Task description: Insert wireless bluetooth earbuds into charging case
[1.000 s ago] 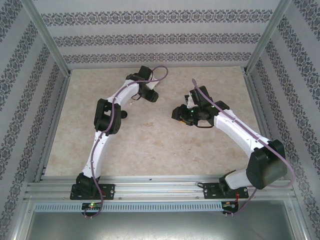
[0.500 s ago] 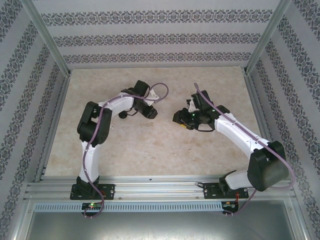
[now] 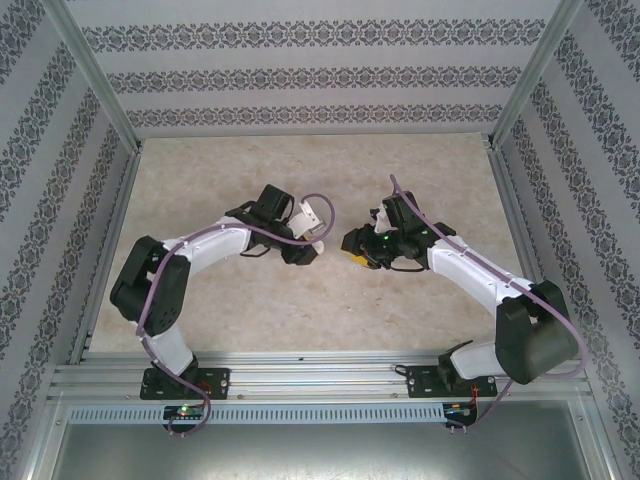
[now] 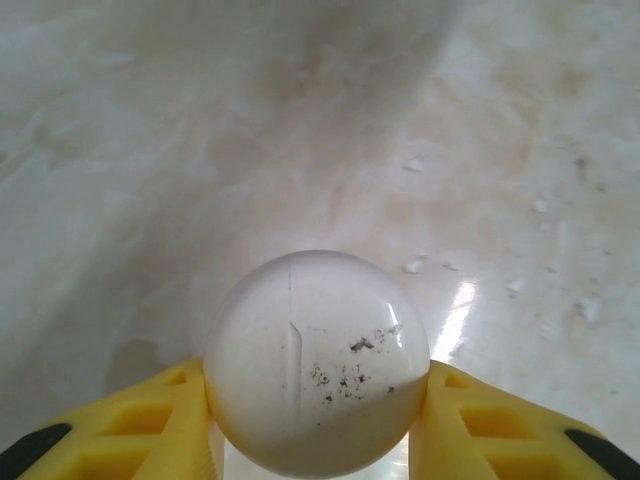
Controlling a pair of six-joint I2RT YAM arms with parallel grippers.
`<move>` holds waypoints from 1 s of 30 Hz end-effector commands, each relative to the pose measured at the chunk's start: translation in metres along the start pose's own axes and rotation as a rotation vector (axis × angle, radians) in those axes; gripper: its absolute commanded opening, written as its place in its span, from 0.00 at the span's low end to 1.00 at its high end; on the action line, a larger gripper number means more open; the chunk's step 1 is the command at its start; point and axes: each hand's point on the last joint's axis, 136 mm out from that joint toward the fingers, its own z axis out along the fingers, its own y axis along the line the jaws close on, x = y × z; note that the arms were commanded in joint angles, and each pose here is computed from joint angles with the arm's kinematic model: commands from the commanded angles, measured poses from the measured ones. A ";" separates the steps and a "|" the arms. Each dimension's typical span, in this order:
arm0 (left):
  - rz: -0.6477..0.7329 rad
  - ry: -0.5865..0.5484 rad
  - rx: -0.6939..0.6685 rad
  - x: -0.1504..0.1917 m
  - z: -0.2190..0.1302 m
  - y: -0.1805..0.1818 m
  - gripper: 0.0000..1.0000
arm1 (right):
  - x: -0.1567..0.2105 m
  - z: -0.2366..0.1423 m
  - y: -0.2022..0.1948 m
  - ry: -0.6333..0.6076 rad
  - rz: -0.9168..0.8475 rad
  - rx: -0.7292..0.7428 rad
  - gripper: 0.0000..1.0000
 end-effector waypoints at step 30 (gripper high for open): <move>0.168 -0.158 0.123 -0.031 -0.048 -0.089 0.37 | 0.033 0.002 0.048 0.141 -0.126 -0.133 0.43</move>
